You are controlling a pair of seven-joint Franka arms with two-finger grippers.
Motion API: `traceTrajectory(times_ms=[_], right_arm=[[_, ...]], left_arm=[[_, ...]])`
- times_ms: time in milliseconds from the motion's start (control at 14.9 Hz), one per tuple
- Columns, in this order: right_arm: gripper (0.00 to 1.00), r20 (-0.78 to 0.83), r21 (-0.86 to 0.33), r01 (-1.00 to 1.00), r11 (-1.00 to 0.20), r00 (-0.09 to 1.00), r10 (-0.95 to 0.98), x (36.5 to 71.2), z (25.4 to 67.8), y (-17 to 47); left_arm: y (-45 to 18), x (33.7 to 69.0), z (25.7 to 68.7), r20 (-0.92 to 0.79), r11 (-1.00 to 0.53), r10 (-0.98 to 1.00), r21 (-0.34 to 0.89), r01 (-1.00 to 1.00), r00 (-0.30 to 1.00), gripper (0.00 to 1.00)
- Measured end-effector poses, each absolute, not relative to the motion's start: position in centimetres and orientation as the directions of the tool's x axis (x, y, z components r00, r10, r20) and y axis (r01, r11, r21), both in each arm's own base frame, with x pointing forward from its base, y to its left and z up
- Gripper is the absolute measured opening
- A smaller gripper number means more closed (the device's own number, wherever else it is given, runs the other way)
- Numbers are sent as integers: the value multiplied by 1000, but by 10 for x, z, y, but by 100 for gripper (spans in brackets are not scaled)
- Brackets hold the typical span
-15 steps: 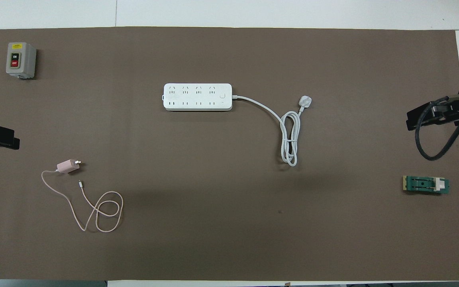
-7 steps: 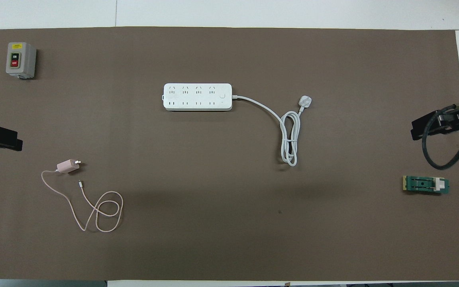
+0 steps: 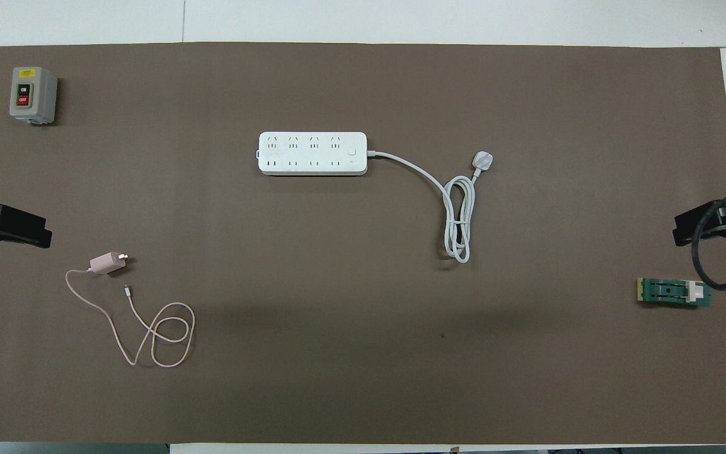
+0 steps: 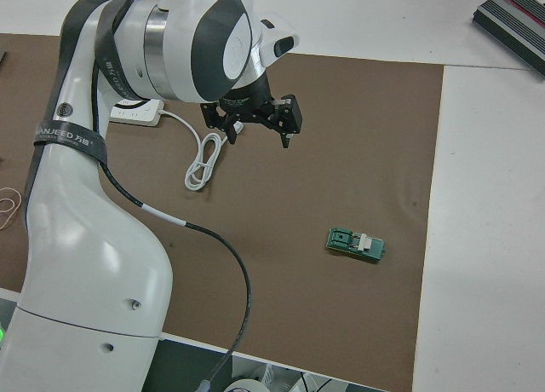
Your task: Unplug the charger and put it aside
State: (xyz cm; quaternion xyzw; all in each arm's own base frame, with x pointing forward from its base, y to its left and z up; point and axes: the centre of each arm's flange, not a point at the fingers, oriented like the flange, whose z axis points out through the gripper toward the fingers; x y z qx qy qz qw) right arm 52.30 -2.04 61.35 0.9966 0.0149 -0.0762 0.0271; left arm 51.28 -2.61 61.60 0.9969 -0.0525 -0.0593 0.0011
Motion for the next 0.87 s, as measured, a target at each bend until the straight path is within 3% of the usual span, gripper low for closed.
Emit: traceTrajectory(times_ms=[874], right_arm=[[100,-102,57,60,-997,993,54,530,616,-7]], left_arm=[[-27,517,619,-85,-991,-137,9,-136,987,100]])
